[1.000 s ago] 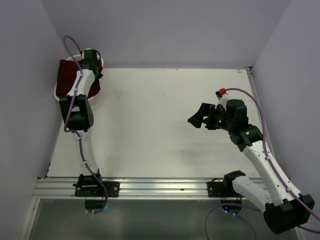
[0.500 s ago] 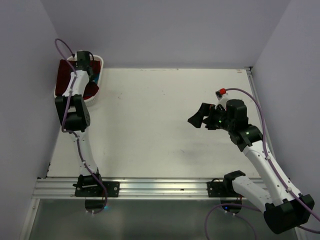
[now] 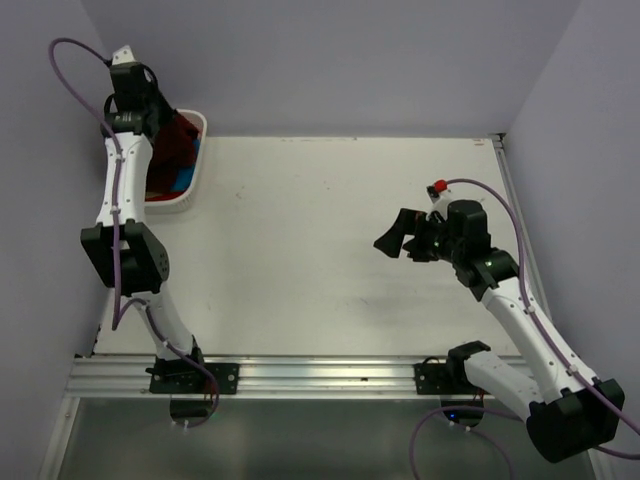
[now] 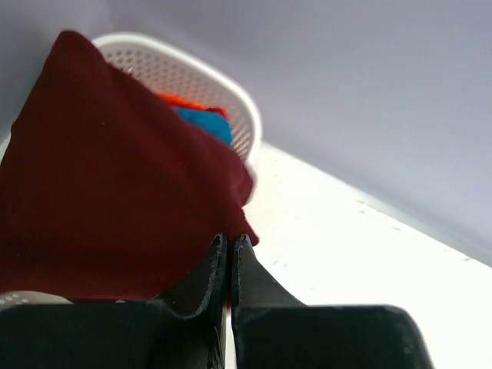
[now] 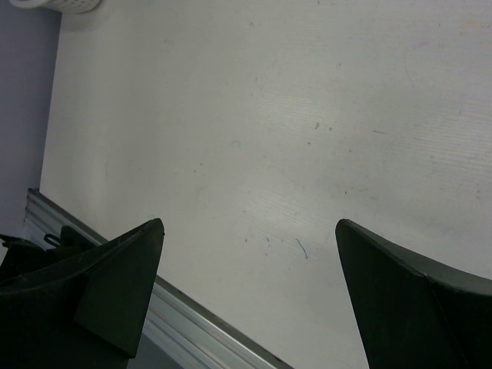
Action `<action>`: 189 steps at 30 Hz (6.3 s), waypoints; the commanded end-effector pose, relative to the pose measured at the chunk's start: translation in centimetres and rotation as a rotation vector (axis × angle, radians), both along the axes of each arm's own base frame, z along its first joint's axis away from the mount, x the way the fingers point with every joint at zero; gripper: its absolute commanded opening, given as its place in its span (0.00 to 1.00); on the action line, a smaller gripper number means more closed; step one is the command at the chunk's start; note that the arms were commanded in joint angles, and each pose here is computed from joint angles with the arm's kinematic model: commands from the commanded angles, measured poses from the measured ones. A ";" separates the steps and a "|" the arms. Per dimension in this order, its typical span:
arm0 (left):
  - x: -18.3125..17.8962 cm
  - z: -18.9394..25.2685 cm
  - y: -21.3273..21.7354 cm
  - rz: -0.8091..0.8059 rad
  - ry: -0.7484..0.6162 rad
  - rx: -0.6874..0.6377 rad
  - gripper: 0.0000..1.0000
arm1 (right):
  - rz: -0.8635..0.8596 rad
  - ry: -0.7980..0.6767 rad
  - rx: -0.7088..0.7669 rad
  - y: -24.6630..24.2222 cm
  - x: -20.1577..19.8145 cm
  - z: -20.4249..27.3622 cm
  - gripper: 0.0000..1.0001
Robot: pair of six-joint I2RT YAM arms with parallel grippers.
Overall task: Fold and stack the t-shirts
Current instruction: Grab crumpled tshirt from bin with the left arm, then move the tshirt to the center of the board, then flatten out the tshirt
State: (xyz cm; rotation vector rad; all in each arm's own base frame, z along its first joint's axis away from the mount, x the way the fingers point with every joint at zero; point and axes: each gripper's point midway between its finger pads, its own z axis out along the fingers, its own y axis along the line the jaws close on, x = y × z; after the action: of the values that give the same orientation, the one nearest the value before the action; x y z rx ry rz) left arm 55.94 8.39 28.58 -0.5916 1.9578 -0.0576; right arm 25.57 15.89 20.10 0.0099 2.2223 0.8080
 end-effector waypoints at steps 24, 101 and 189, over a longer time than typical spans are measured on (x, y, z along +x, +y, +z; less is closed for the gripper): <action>-25.0 33.0 -26.1 -1.126 -0.810 -0.347 0.00 | -0.177 -0.031 -0.017 -2.2 1.2 -1.5 0.99; -14.0 -5.0 -13.6 -0.290 -0.215 -0.149 0.00 | -0.109 0.487 -0.377 -0.9 -5.8 -17.3 0.00; -31.9 -23.2 -25.7 -0.524 0.492 -0.304 0.00 | -0.371 0.185 -0.390 -3.8 -0.1 -8.8 0.00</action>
State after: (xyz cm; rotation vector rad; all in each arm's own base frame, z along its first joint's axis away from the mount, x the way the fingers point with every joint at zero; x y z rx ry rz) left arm 22.15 -16.32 1.73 -0.3234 2.6551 -0.5613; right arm 25.14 11.61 10.93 0.3170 2.4406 0.1323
